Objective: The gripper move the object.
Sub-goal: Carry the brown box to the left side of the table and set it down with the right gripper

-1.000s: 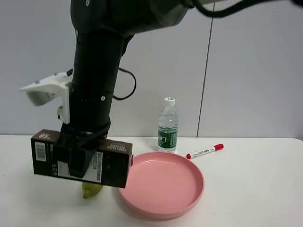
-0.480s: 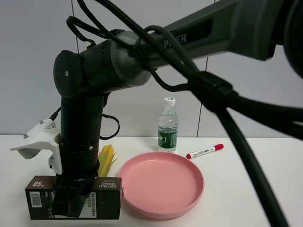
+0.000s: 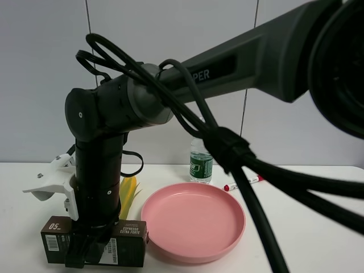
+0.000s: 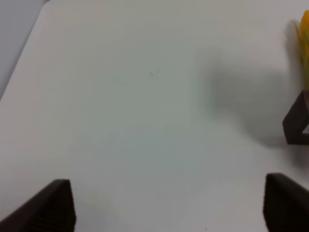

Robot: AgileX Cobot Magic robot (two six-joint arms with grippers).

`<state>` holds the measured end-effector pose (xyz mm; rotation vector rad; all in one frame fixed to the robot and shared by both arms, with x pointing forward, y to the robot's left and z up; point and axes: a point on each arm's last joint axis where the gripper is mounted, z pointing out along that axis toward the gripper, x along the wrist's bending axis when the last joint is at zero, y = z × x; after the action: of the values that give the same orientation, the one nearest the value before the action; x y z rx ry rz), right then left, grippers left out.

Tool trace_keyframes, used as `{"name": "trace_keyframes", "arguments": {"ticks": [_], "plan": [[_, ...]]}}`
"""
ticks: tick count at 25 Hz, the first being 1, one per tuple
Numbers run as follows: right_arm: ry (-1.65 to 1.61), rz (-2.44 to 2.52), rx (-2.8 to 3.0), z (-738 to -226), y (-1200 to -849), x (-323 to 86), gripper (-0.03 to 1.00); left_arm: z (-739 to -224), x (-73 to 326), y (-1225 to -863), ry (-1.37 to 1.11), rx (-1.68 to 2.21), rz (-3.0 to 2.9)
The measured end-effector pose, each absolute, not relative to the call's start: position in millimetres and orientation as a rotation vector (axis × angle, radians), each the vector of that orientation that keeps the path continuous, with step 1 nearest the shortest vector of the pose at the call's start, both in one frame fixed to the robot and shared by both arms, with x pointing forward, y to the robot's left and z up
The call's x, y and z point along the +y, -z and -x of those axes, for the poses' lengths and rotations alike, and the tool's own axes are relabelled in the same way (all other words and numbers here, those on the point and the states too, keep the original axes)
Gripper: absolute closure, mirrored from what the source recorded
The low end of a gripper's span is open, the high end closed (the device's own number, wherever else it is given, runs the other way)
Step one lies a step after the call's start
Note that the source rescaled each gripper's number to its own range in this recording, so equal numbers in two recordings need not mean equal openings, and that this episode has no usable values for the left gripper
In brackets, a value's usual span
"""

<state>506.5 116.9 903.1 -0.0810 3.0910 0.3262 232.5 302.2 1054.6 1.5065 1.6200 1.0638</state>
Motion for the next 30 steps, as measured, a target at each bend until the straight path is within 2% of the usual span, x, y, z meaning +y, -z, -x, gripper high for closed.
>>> {"name": "trace_keyframes", "arguments": {"ticks": [12, 13, 23, 26, 28, 30], "plan": [[-0.340, -0.013, 3.060, -510, -901, 118, 0.94, -233, 302, -1055, -1.064, 1.620, -1.507], [-0.338, -0.022, 3.059, -510, -901, 118, 0.91, -233, 302, -1055, -1.064, 1.620, -1.507], [-0.315, -0.078, 3.064, -510, -901, 117, 0.30, -233, 302, -1055, -1.064, 1.620, -1.507], [-0.314, -0.115, 3.064, -510, -908, 115, 0.21, -233, 302, -1055, -1.064, 1.620, -1.507], [-0.365, -0.141, 3.038, -509, -928, 115, 0.19, -233, 302, -1055, -1.064, 1.620, -1.507], [-0.465, -0.153, 2.984, -508, -964, 112, 0.19, -233, 302, -1055, -1.064, 1.620, -1.507]]}}
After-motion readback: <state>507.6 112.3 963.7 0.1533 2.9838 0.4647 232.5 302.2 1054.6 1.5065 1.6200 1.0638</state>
